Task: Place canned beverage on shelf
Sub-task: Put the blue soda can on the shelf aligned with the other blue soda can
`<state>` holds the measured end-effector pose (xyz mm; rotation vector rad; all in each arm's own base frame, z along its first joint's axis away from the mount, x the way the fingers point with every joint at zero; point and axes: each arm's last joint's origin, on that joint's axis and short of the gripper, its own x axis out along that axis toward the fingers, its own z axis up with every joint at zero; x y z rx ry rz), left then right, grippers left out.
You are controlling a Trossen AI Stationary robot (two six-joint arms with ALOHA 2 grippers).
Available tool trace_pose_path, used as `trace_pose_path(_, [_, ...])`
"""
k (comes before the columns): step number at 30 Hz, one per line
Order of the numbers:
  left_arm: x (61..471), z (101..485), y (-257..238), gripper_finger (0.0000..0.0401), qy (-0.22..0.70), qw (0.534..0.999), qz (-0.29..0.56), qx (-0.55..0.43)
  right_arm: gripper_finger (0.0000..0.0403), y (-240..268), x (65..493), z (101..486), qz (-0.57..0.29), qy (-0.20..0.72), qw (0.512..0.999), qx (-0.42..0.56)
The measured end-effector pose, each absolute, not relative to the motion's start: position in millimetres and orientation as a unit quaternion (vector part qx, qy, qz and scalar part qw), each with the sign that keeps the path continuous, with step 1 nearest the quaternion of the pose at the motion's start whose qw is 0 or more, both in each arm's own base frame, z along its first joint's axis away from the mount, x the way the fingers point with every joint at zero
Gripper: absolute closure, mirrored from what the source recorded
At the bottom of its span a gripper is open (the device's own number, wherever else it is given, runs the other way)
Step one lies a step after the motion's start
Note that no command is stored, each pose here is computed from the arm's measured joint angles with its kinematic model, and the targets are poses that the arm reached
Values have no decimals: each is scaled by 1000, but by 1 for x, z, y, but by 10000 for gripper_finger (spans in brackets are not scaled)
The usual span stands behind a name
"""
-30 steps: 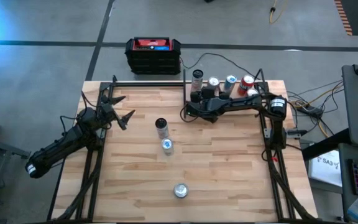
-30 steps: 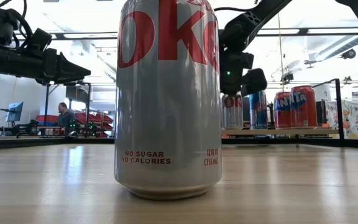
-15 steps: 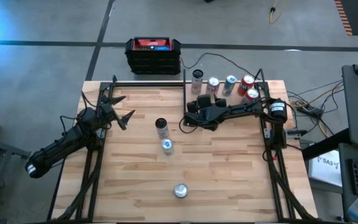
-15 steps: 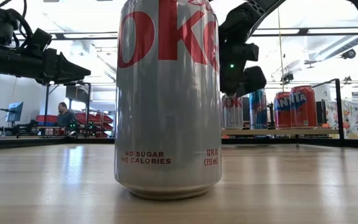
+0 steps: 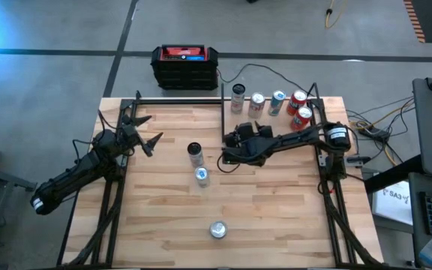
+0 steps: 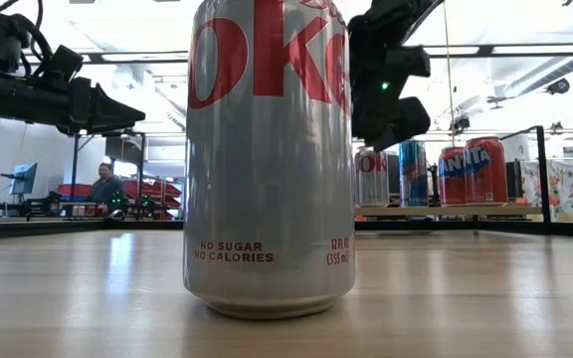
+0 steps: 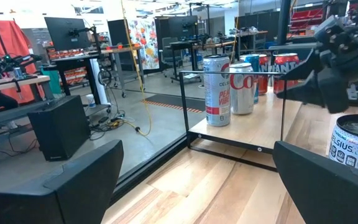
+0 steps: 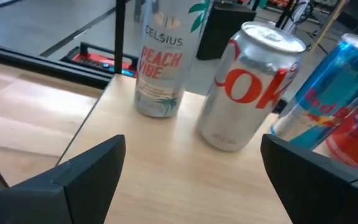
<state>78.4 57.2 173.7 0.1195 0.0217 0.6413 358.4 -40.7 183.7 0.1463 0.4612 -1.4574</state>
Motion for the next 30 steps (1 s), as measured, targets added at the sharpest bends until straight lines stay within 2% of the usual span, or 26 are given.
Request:
trace_pose_path(5, [78,174,57,3,11,947,315,59,42,-38,345,201,-642,251,718,94])
trace_pose_path(15, [78,174,57,3,11,947,315,59,54,-34,299,258,-568,354,696,259])
trace_pose_path(24, [78,174,57,3,10,947,315,59,61,-32,266,301,-526,324,693,372])
trace_pose_path(30, [78,174,57,3,10,947,315,59,61,-32,264,310,-531,251,669,456])
